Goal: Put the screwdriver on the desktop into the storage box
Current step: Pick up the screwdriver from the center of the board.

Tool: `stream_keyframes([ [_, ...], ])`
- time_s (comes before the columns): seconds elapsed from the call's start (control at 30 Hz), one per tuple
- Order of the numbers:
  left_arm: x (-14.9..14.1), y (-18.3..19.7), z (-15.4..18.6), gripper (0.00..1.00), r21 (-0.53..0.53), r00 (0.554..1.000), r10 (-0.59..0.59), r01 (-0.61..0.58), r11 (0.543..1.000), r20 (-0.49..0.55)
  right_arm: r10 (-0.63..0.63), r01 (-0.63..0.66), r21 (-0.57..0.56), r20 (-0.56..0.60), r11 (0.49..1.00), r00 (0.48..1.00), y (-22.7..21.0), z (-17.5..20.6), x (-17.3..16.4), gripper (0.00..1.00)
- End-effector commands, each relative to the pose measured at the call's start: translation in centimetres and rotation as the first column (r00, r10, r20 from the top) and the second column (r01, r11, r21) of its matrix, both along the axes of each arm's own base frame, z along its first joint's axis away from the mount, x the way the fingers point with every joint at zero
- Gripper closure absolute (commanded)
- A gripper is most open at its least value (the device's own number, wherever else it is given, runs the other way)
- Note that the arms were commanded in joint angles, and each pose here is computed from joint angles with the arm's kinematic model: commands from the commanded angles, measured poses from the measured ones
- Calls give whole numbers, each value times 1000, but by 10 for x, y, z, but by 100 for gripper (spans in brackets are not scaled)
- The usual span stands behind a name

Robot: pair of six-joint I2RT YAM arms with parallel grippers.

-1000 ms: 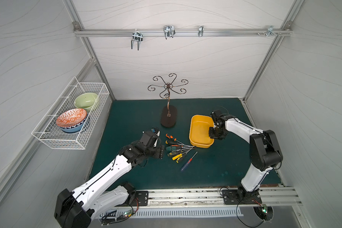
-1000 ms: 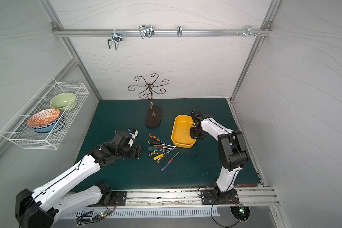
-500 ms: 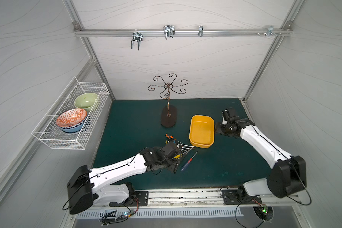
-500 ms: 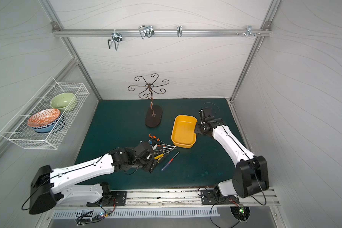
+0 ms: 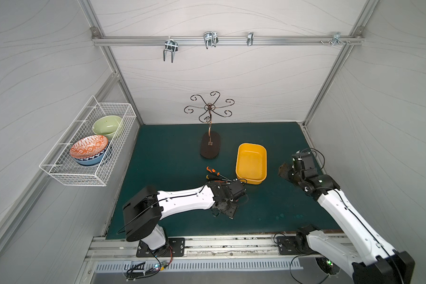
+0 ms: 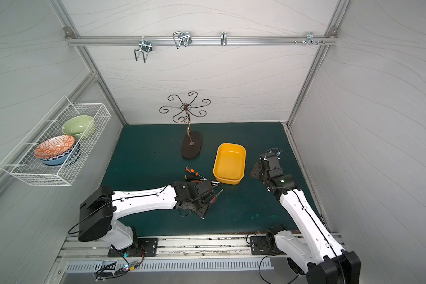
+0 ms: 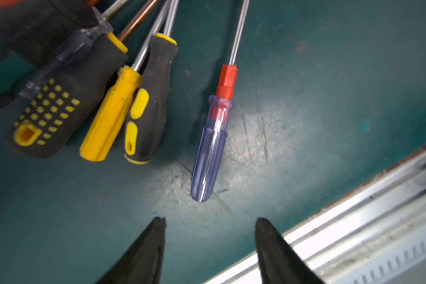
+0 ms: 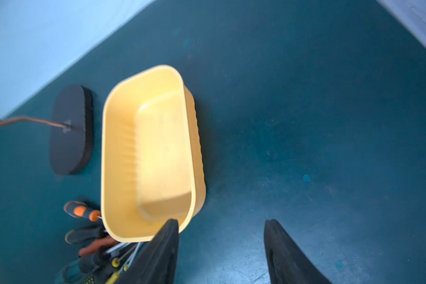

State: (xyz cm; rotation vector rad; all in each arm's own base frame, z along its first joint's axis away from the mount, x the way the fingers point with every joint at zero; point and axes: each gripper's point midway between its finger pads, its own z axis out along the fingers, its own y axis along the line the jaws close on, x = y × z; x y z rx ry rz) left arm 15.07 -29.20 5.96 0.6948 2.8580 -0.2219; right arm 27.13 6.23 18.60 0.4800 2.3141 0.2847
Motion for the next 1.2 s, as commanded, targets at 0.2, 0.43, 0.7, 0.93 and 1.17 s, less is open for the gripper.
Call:
stream_keyframes([
  [0.2, 17, -25, -16, 49, 23, 1000, 0, -1, 1000, 28, -85, 78, 71, 102, 994, 991, -9, 22, -3, 41],
  [0.43, 31, -30, -27, 56, 68, 1000, -4, 2, 998, 28, -91, 84, 76, 80, 994, 993, -8, 16, -3, 40],
  [0.7, 35, -20, -40, 66, 84, 999, 40, -37, 996, -33, -103, 97, 66, 81, 993, 991, -11, 14, -3, 39],
  [0.93, 32, -18, -47, 73, 107, 998, 27, -20, 994, -61, -107, 102, 62, 76, 993, 991, -12, 11, -3, 38],
  [1.17, 30, -17, -48, 89, 116, 998, 11, -2, 993, -69, -112, 107, 66, 81, 992, 990, -13, 13, -3, 38],
])
